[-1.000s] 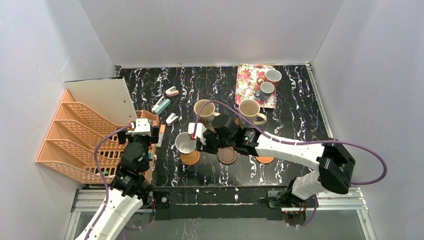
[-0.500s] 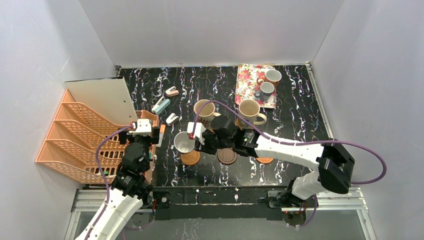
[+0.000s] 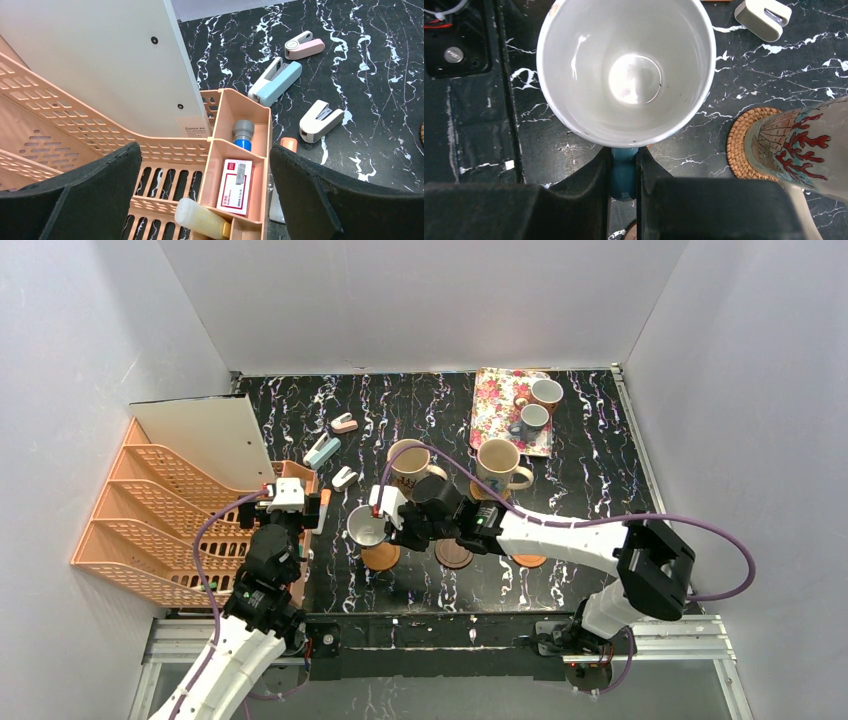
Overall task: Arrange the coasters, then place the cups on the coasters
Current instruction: Place the cup on the coaster.
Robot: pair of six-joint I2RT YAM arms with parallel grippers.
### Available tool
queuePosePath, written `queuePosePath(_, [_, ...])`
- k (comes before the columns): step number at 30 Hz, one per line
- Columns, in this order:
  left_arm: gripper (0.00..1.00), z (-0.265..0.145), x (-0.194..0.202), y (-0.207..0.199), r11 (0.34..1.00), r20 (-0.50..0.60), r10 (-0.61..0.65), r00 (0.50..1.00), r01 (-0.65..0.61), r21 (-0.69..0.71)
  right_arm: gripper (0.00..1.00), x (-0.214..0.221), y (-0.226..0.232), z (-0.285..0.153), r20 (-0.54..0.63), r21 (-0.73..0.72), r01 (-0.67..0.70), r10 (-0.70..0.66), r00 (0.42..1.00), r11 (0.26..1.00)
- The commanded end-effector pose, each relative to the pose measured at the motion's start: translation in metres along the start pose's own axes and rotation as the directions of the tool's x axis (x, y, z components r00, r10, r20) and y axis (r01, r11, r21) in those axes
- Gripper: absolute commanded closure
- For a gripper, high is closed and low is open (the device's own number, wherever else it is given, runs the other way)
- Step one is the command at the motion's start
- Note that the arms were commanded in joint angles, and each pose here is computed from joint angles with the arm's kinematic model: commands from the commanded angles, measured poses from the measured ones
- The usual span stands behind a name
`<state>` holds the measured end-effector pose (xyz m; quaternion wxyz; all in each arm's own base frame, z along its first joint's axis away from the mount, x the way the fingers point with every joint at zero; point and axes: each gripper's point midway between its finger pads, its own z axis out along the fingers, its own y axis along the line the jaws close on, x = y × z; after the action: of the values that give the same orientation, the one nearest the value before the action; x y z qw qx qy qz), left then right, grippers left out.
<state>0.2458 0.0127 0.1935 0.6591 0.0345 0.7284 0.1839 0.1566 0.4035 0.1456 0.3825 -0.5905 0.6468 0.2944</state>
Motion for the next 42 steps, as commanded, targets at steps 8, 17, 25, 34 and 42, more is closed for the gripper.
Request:
queuePosePath(8, [0.02,0.001,-0.002,0.001,1.000,0.018,-0.010,1.000,0.010,-0.003,0.99,-0.033,-0.013,0.014,0.085,0.042,0.007,-0.010,0.996,0.999])
queuePosePath(17, [0.02,0.001,-0.001,-0.001,1.000,0.015,0.005,1.000,-0.005,0.009,0.99,-0.027,-0.006,0.021,0.031,-0.009,-0.006,0.006,0.999,1.000])
queuePosePath(25, [0.02,0.002,0.002,-0.001,1.000,-0.001,0.017,1.000,-0.017,0.001,0.99,-0.024,-0.008,0.011,0.006,-0.060,-0.041,0.042,0.999,0.997])
queuePosePath(34, [0.02,0.002,0.002,-0.002,1.000,-0.001,0.018,1.000,-0.018,0.003,0.99,-0.019,-0.014,0.006,0.000,-0.093,-0.081,0.081,0.997,0.992])
queuePosePath(42, [0.02,0.002,0.002,-0.001,1.000,0.000,0.018,1.000,-0.018,0.001,0.99,-0.008,-0.016,0.014,-0.036,-0.092,-0.092,0.089,0.995,0.992])
